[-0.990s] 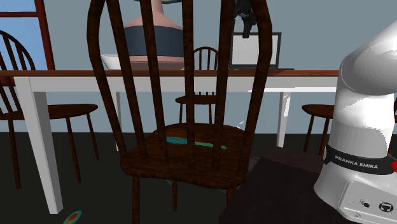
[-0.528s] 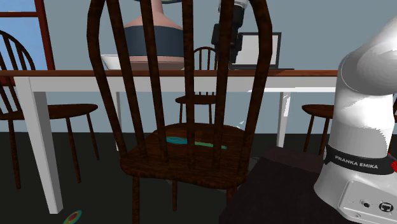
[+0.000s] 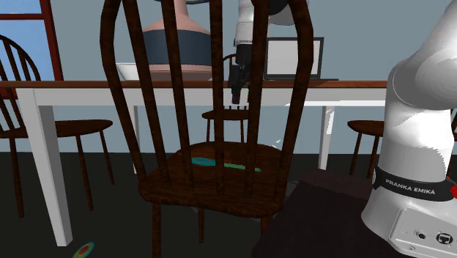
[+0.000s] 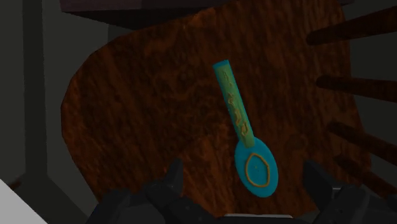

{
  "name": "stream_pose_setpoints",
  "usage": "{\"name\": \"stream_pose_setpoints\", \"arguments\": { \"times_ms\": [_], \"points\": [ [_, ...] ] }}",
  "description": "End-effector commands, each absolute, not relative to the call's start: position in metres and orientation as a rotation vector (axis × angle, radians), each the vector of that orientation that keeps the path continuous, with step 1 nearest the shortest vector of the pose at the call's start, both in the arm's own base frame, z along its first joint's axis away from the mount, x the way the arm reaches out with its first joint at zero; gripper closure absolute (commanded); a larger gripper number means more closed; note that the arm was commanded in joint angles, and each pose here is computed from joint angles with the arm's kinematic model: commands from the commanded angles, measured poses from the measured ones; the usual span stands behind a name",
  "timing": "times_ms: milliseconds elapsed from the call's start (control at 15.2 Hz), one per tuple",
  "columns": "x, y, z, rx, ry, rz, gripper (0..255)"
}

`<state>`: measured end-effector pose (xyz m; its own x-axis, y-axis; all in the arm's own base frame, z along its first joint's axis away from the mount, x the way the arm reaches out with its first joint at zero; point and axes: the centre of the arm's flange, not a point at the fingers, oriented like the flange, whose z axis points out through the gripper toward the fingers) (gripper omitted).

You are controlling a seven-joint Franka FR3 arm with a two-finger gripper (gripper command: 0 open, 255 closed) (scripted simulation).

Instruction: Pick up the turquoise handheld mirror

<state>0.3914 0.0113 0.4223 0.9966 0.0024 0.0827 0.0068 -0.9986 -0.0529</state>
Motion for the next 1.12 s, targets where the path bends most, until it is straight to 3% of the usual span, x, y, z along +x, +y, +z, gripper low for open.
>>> {"name": "stream_pose_setpoints", "arguments": {
  "times_ms": [0, 660, 1056],
  "points": [
    [0.402, 0.017, 0.397, -3.084, -0.048, -0.127, 0],
    [0.447, 0.053, 0.278, -3.067, -0.244, -0.106, 0],
    [0.45, 0.055, 0.244, -3.066, -0.257, -0.105, 0]
  ]
}}
